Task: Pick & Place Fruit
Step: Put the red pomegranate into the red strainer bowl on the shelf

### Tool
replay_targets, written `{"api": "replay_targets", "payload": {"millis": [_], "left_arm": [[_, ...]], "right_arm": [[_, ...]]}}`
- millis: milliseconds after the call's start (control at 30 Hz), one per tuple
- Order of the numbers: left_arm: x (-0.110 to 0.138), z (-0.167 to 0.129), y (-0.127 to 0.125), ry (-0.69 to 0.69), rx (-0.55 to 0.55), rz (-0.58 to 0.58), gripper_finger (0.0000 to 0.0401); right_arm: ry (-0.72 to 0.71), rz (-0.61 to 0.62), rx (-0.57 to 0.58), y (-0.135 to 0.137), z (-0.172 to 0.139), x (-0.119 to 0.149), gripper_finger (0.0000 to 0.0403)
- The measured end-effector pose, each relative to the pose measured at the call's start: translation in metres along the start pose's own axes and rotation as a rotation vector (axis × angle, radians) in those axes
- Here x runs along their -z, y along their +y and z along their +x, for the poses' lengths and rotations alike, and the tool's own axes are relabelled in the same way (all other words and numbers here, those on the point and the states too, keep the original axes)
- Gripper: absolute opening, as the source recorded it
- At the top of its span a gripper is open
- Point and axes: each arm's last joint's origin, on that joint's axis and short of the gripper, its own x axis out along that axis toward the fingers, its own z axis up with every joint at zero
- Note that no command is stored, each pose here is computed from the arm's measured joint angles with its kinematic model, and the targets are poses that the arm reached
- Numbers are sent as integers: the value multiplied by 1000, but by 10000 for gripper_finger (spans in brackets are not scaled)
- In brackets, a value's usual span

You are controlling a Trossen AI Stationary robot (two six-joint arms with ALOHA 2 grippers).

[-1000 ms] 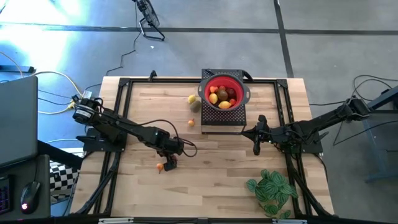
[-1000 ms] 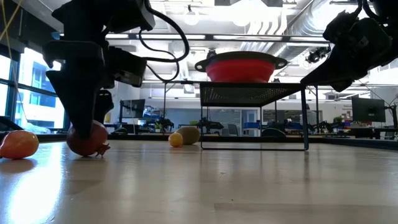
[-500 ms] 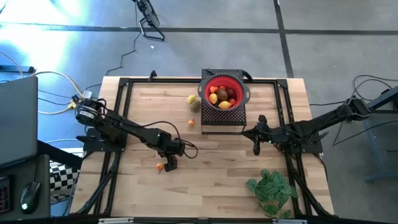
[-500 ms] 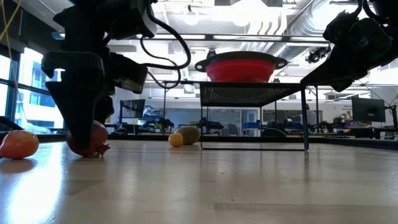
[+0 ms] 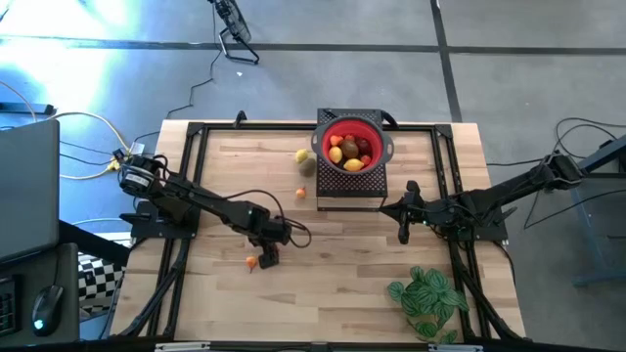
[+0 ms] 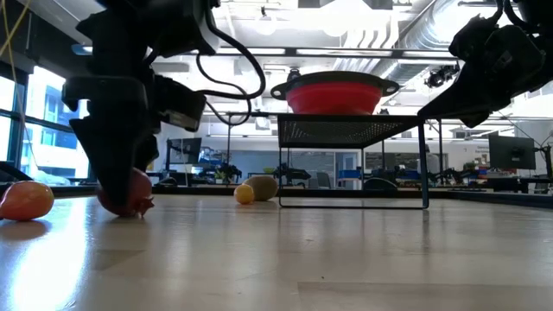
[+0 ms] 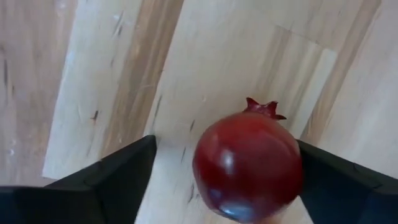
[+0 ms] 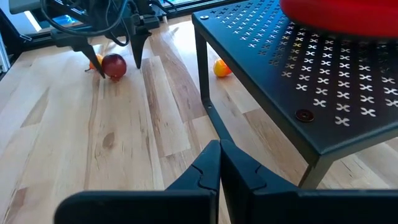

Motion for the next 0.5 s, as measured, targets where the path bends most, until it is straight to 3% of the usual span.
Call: {"api": "replay_targets", "payload": {"millis": [267,500], "left_arm": [[1,1,1,2,-16,-4,250],[1,1,2,-2,-25,-7,210]], "right_arm": [[0,0,0,0,0,0,2],[0,0,0,0,0,0,2]]}}
